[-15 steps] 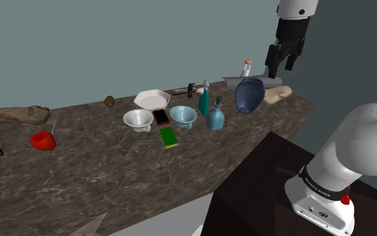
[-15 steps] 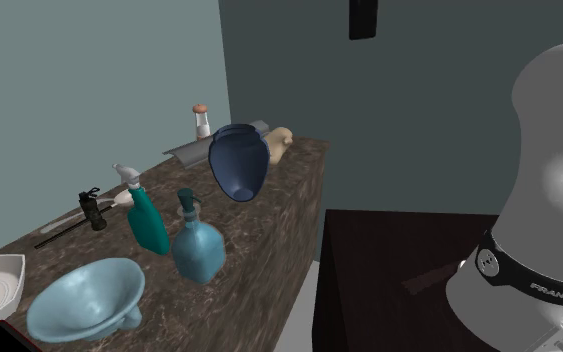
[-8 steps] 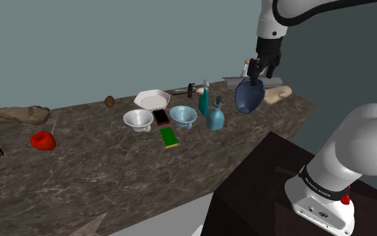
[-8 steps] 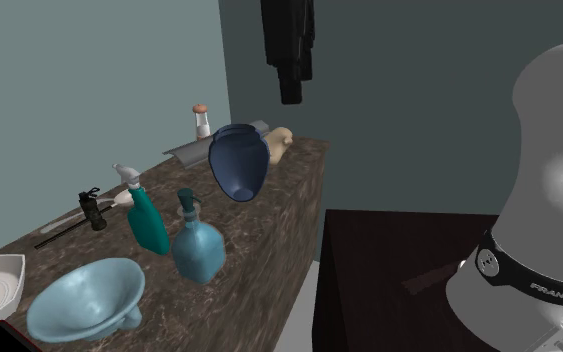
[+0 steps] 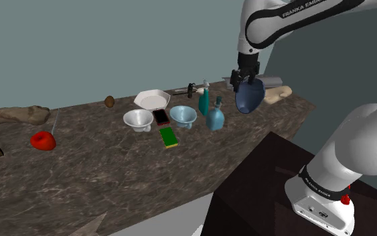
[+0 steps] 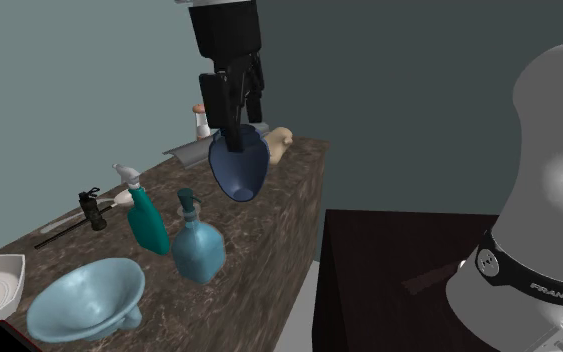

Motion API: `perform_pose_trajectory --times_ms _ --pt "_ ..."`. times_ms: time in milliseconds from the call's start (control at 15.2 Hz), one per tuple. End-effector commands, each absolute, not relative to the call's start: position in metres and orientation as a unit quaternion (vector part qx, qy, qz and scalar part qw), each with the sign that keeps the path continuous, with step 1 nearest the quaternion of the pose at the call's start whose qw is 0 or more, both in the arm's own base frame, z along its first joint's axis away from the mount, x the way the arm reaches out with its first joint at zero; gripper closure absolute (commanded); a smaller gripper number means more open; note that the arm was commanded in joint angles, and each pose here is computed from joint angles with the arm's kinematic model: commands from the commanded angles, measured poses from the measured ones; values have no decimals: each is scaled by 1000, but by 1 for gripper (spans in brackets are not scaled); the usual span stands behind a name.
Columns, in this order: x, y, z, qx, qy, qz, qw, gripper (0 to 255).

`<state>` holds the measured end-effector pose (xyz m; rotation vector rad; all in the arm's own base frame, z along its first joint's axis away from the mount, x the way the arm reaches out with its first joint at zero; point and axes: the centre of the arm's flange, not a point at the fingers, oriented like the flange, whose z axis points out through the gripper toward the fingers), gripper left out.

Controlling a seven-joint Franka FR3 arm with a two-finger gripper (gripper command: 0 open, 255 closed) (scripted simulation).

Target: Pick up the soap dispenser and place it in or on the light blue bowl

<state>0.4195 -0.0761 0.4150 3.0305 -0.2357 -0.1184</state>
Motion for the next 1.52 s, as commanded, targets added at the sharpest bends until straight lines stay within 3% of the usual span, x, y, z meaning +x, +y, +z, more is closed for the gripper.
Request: perform_pose_trajectory --times_ms 0,792,1452 --pt "436 -80 396 995 -75 -34 52 0" --pt "544 -115 293 996 -63 -13 61 0" --pt "545 -121 251 996 -62 -13 62 0"
